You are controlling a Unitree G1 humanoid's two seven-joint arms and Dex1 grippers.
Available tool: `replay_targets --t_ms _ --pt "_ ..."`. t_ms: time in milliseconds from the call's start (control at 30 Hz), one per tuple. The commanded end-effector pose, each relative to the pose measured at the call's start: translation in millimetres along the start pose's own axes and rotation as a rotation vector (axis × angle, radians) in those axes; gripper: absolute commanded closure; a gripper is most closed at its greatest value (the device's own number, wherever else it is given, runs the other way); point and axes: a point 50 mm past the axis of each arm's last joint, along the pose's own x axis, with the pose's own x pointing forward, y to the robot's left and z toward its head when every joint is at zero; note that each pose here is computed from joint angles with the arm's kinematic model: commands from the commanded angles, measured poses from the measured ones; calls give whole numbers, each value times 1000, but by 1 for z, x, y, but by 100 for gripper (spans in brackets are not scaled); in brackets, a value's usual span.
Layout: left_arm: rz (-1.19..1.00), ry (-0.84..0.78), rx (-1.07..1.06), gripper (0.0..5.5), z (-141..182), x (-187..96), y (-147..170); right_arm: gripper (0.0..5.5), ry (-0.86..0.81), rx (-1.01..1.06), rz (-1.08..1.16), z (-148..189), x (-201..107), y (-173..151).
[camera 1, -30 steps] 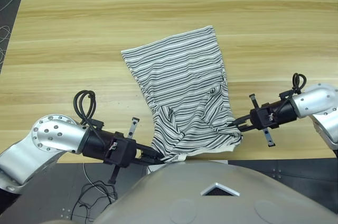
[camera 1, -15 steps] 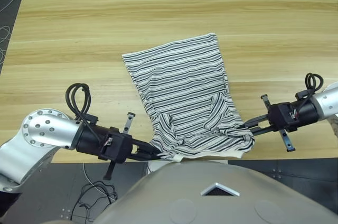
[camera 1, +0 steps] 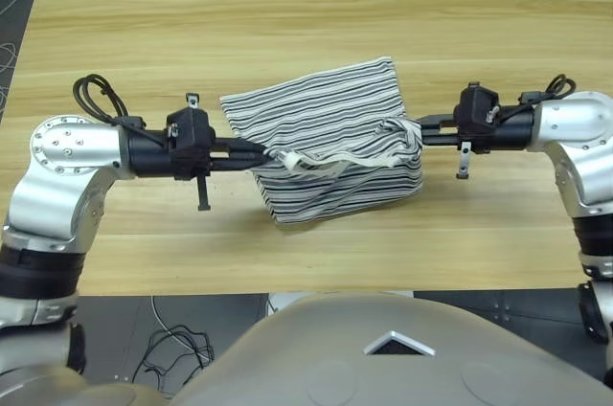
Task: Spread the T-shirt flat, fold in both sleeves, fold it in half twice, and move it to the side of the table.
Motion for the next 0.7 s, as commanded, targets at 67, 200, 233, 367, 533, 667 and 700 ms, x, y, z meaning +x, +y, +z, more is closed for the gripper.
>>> replay_targets --t_ms 67,200,233,367,533,667,700 --pt "152 54 26 539 -18 3 29 540 13 -39 -65 -5 20 -21" --pt "225 75 40 539 -29 7 46 540 20 -33 -108 -14 33 -31" --pt "231 78 41 539 -32 8 48 540 21 -32 -121 -16 36 -34" --pt "272 142 11 539 -50 13 54 540 38 -27 -143 -24 49 -42" --pt "292 172 -5 539 -64 22 57 540 69 -13 -164 -35 64 -48" --pt "290 189 -26 504 -73 27 57 514 65 5 -190 -37 75 -50" --pt "295 195 -32 494 -75 28 56 507 67 13 -211 -38 78 -52"
